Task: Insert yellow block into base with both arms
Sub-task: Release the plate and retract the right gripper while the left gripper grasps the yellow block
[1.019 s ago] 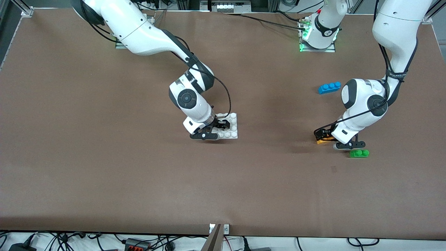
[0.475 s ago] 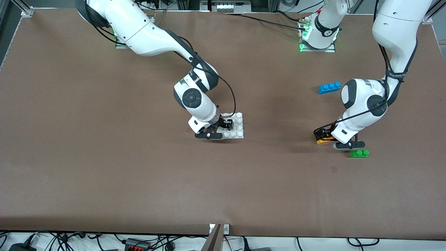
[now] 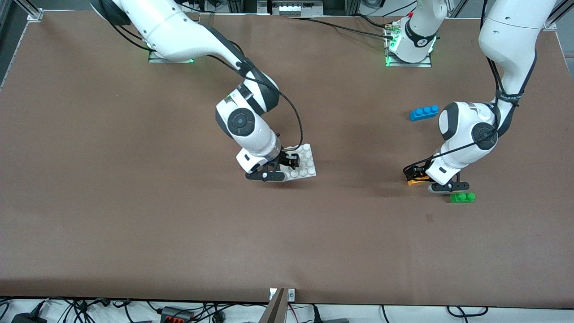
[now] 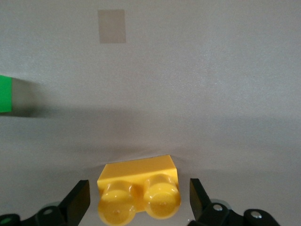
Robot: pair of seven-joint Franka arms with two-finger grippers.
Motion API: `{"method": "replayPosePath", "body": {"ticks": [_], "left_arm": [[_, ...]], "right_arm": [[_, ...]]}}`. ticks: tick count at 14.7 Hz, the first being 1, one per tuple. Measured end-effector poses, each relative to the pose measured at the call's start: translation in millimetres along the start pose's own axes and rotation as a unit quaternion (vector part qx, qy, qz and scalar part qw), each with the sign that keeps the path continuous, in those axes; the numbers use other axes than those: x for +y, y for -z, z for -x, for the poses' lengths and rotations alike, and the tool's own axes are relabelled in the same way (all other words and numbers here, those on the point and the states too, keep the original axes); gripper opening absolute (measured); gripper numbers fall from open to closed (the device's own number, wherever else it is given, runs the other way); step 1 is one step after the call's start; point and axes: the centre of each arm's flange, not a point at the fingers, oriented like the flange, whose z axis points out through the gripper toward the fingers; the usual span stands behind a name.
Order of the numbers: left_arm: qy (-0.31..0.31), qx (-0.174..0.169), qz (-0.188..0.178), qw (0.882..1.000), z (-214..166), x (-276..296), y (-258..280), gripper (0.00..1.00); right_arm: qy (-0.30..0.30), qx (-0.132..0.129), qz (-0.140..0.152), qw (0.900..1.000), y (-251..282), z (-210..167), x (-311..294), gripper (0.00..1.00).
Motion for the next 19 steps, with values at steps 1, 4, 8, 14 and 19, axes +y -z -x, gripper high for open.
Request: {"method": "replayPosePath", "body": {"ticks": [1,4,8,14,19], "left_arm": [[0.0,0.0,0.0,1.0,0.1,0.1,-0.4,0.87],[0.0,0.0,0.0,1.0,0.2,0.2,-1.3,0.83],[-0.001,0.0,0.0,1.0,0.2,0.4,-1.7,0.77],[-0.001,0.0,0.0,1.0,-0.1,0.6,-1.4,0.71],[-0.002,0.001,0.001,1.0,-0.5,1.2,-1.0,0.69]], "right_arm": [[0.004,-0.002,0.009,1.0,22.6,-9.9,10.4,0.71],[0.036,-0.009,0.036,0.999,93.4,-51.9,69.3,0.83],[0.05,-0.046,0.076,0.995,177.6,-94.6,183.0,0.89],[0.078,-0.056,0.094,0.991,290.0,-105.6,307.3,0.91],[0.075,-0.075,0.103,0.989,368.0,-79.6,379.5,1.0]]}}
